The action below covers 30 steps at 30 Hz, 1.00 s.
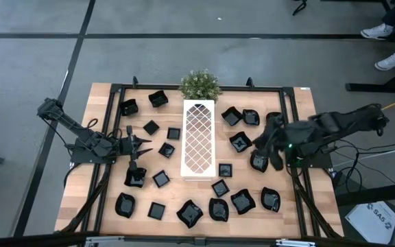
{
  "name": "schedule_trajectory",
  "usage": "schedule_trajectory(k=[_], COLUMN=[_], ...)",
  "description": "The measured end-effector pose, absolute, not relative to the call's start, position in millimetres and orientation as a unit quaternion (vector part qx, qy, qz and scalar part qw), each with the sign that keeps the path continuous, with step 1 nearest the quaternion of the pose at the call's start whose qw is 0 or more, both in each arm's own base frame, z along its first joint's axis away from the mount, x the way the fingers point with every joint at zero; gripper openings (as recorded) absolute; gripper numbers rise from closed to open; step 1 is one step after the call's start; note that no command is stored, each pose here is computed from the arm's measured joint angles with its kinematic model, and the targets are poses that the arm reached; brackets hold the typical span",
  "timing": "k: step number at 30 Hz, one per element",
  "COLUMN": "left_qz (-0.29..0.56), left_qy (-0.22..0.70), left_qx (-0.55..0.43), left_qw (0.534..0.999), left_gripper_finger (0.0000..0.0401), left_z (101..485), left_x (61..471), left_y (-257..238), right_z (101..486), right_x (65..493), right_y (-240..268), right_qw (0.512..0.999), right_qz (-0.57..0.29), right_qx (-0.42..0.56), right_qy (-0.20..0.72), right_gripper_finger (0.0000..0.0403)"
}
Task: Pick & Place Mini shaped plates
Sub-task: Put the distorted square plate on the shelf
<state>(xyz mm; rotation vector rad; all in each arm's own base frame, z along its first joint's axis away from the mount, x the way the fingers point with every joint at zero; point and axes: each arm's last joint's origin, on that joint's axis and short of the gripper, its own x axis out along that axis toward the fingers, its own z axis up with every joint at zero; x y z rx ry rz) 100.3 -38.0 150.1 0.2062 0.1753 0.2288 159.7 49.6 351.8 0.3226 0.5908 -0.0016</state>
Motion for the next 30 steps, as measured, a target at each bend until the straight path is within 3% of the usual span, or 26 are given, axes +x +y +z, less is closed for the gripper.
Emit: schedule_trajectory(k=[17,23,30], left_qz=[0.114,0.114,0.114], left_qy=[0.087,0.087,0.087], left_qx=[0.103,0.103,0.103], left_qw=[0.984,0.984,0.984], left_gripper_finger=[0.0143,0.0143,0.0143], left_z=[150,150,150], left_x=[100,100,100], left_y=[-38,-38,-38], right_z=[295,273,250], right_x=[201,203,208], right_y=[109,108,102], right_qw=[0.884,0.851,0.83], right_qz=[0.055,0.027,-0.033], right_qx=[0.078,-0.044,-0.185], right_qy=[0.457,0.523,0.524], right_gripper_finger=[0.0197,0.0197,0.0197])
